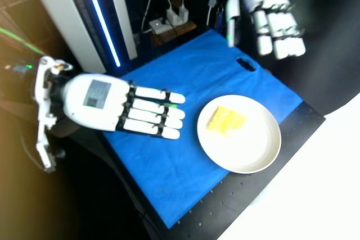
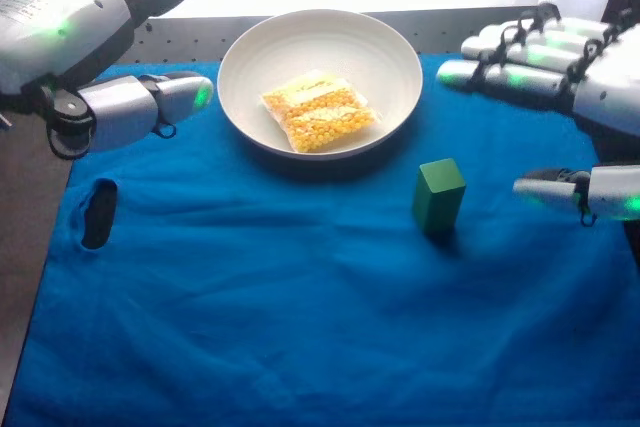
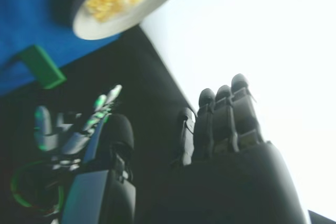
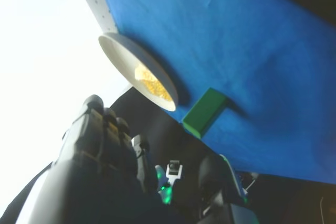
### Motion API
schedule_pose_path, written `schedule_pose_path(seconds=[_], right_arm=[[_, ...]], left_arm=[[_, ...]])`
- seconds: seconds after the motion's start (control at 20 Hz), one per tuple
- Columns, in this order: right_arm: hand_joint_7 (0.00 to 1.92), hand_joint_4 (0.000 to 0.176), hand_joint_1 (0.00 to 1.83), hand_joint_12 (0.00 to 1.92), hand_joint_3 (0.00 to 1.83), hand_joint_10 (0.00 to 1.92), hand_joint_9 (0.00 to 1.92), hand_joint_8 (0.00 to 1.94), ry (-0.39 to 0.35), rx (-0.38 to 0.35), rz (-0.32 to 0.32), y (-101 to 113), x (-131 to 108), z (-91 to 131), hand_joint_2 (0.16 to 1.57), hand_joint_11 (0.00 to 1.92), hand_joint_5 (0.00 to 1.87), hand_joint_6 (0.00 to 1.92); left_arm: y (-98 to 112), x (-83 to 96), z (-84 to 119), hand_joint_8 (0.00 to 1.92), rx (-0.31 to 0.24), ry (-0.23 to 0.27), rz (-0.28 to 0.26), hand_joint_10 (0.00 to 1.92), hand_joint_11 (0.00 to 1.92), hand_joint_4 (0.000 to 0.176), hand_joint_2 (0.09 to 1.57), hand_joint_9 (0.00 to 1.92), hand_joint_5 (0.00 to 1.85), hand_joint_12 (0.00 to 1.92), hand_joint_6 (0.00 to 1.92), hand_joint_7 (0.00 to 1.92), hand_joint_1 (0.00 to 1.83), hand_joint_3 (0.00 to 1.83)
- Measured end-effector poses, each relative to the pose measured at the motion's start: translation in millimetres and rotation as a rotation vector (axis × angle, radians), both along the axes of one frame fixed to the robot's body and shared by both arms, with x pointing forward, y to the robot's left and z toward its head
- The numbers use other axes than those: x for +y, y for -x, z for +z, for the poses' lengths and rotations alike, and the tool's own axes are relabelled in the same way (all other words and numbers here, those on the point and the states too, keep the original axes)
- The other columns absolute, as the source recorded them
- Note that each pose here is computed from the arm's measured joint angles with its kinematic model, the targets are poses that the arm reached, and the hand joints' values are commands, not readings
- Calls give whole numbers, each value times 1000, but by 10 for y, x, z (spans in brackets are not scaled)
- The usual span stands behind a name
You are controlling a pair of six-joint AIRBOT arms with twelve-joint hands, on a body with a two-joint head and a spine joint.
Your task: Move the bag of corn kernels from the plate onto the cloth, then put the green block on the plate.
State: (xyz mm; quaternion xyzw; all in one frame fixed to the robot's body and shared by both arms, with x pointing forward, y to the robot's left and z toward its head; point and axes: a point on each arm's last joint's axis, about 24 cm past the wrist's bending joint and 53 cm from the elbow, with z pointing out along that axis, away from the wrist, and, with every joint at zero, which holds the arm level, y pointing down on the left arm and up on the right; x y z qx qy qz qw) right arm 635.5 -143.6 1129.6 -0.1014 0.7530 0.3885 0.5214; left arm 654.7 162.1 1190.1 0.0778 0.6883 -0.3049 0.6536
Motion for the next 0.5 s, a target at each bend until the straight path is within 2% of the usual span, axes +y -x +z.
schedule_pose_path(seconds=[0.1, 0.15, 0.2, 0.25, 0.3, 0.4, 0.45, 0.5], right_arm=[[0, 0, 573, 292, 7, 0, 0, 0, 0, -1, 2, 3, 4, 0, 1326, 0, 0, 0], [0, 0, 583, 275, 4, 0, 0, 0, 2, 1, 1, 1, 2, -6, 1326, 0, 0, 0], [0, 0, 517, 270, 6, 0, 0, 0, 2, 2, 0, 2, 2, -8, 1332, 0, 0, 0], [0, 0, 489, 215, 3, 0, 0, 0, 2, 2, 1, 3, 3, -8, 1339, 0, 0, 0], [0, 0, 385, 63, 3, 0, 0, 0, 3, 4, 1, 4, 7, -16, 1358, 0, 0, 0], [0, 0, 407, 6, 0, 0, 0, 0, 5, 5, 3, 10, 14, -23, 1358, 0, 0, 0], [0, 0, 386, 7, 0, 0, 0, 0, 6, 5, 3, 10, 14, -24, 1351, 12, 0, 0], [0, 0, 369, 9, 1, 0, 0, 0, 7, 7, 2, 8, 11, -29, 1359, 13, 0, 0]], left_arm=[[20, -40, -18, 0, 4, -5, -11, 0, 0, 0, 1480, 0, 0, 0, 0, 0, 337, 4], [21, -75, -35, 0, 7, 0, -16, 0, 0, 0, 1480, 0, 0, 0, 0, 0, 302, 4], [12, -103, -66, 0, 13, 0, -20, 0, 0, 0, 1475, 0, 0, 0, 0, 0, 267, 1], [10, -112, -79, 0, 16, 1, -21, 0, 0, 0, 1471, 0, 0, 0, 0, 0, 260, 0], [-7, -118, -98, 0, 20, 3, -19, 0, 0, 0, 1464, 0, 0, 0, 0, 0, 256, 0], [-84, -125, -141, 0, 32, 13, -8, 0, 40, 0, 1450, 0, 0, 20, 0, 0, 300, 0], [-116, -147, -165, 0, 44, 16, -7, 0, 7, 15, 1409, 0, 0, 350, 0, 0, 277, 57], [-179, -194, -168, 0, 49, 16, -10, 0, 1, 19, 1406, 0, 0, 707, 0, 0, 320, 24]])
